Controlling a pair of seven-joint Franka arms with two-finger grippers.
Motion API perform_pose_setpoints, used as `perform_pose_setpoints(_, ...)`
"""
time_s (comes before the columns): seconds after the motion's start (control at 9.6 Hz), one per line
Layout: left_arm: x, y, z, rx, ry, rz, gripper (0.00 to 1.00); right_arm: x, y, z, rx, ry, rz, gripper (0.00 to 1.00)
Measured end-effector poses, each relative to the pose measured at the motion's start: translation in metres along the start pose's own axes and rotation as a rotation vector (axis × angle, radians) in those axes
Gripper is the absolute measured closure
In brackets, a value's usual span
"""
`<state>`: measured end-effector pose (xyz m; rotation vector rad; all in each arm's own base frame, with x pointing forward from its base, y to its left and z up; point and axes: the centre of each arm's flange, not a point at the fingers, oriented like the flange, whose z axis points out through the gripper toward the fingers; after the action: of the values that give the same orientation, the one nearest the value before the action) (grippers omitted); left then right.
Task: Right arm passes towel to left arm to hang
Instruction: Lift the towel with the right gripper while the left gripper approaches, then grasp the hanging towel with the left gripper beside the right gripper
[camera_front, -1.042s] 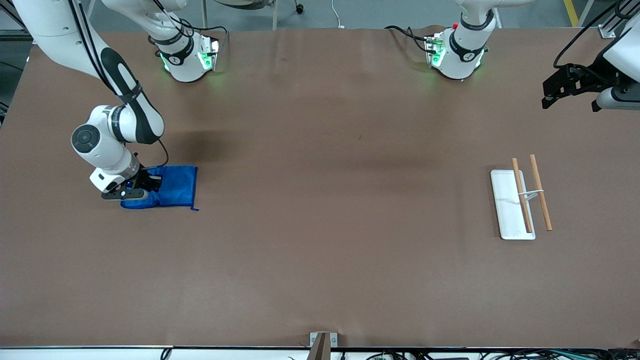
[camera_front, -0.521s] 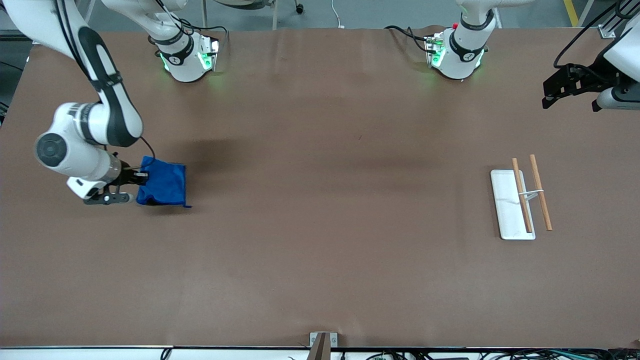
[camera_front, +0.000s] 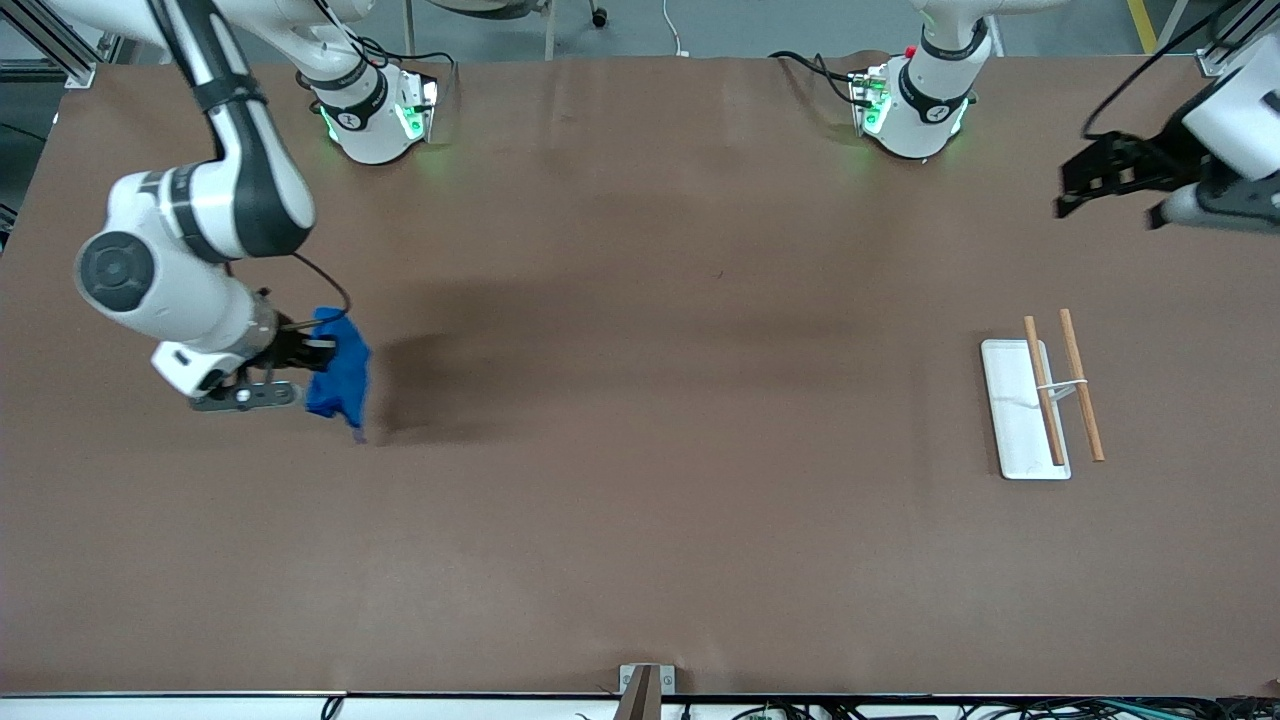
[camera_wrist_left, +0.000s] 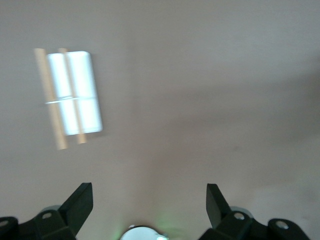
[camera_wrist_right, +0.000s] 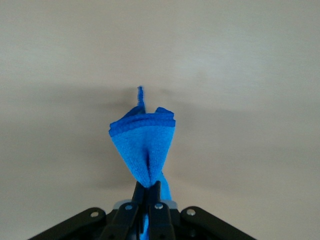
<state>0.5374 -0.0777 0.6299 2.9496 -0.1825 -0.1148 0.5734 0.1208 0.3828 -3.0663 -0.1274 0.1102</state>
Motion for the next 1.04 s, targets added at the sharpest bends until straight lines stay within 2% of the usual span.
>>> perform_pose_setpoints(0.21,0.04,0.016,0.058,-0.194,0.04,-0.015,0.0,0.004,-0.066,-0.032,0.212,0.046,0.019,0.95)
perform_pose_setpoints(0.42,0.062,0.045,0.126,-0.351,0.058,-0.003,0.0,0.001,-0.126,-0.052,0.465,0.095,0.072,0.95)
perform_pose_setpoints(0.62,0.078,0.059,0.19,-0.572,0.008,-0.008,0.0,-0.01,-0.189,-0.065,0.664,0.144,0.116,0.95)
perform_pose_setpoints(0.83,0.092,0.063,0.246,-0.79,-0.039,-0.053,0.0,-0.024,-0.241,-0.075,0.838,0.143,0.174,0.95)
perform_pose_setpoints(1.04,0.096,0.078,0.28,-0.951,-0.093,-0.11,0.01,-0.031,-0.276,-0.082,0.994,0.112,0.263,0.95)
